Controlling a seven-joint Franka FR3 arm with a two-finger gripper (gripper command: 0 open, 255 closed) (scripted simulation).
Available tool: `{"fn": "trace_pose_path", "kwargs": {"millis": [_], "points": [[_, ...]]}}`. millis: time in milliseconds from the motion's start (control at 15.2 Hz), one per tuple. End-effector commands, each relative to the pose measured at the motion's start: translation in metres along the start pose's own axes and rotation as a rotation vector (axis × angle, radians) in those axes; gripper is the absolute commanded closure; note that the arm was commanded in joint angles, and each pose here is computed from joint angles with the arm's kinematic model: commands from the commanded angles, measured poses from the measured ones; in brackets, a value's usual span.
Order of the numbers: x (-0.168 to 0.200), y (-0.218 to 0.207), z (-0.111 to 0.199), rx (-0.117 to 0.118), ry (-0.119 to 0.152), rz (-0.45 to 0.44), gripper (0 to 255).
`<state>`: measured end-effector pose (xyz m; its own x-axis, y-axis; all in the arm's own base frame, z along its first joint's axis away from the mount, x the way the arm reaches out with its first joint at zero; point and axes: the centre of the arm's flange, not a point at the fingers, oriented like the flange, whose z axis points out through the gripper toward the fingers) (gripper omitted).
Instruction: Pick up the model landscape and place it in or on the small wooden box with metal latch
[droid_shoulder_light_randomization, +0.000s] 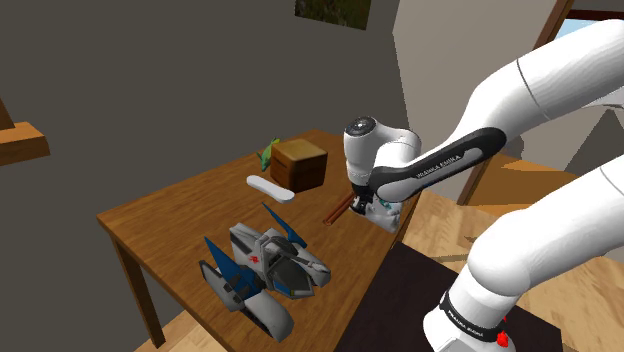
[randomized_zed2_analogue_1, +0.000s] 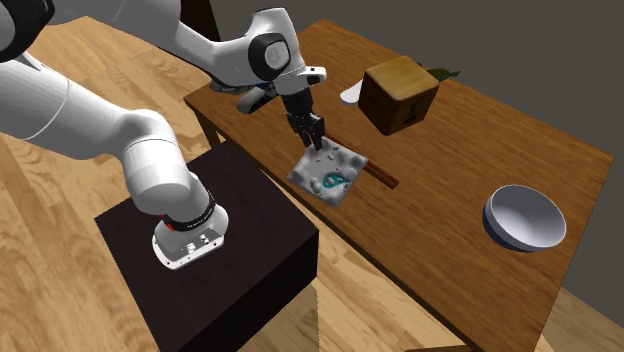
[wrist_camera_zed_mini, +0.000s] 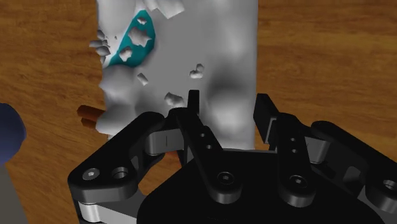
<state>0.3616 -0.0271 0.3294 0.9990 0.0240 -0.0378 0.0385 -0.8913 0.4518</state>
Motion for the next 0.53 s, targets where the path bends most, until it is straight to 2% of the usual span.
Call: {"fn": "trace_pose_path", "kwargs": {"millis": [0,462], "points": [[0.000,0.004,-0.010,0.000,0.000,0.000,255],[-0.002,0.021,-0.043,0.000,0.000,0.000,255]]}}
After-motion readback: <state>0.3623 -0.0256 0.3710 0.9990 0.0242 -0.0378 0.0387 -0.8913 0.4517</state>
